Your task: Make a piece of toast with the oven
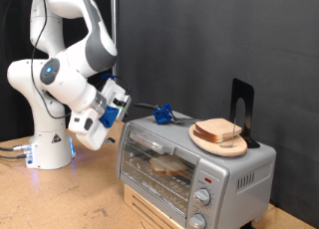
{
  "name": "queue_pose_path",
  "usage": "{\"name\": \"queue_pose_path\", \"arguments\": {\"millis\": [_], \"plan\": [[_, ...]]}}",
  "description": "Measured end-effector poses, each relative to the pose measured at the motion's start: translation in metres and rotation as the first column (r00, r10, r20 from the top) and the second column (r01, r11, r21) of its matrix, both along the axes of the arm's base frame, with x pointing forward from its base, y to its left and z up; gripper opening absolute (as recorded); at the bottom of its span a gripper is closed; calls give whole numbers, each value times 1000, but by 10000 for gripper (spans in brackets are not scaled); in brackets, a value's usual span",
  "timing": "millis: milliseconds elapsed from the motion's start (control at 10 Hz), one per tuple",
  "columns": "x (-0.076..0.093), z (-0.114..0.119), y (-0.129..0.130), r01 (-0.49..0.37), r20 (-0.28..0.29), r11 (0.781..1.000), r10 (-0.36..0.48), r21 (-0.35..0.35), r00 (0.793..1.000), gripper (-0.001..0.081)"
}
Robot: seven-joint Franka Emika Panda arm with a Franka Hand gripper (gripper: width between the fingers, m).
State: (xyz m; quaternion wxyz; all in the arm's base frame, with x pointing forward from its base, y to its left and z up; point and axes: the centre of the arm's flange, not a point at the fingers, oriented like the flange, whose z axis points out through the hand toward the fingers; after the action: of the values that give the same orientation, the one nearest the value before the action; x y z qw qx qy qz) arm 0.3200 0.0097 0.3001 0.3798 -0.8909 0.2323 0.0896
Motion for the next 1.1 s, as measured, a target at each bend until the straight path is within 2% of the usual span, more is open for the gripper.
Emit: {"name": "queue_pose_path", "arguments": {"millis": [200,400,600,700,900,1100], "plan": [[0,16,-34,120,72,992,-122,25,990,808],[3,33,-68,212,113,976,-217,58,970,808],[2,48,-94,227,123,972,-234,69,965,808],[3,47,-93,224,122,972,-231,69,965,808],[2,57,-91,131,49,976,-141,173,989,808],[26,62,-107,133,-28,967,-130,217,991,808]]}}
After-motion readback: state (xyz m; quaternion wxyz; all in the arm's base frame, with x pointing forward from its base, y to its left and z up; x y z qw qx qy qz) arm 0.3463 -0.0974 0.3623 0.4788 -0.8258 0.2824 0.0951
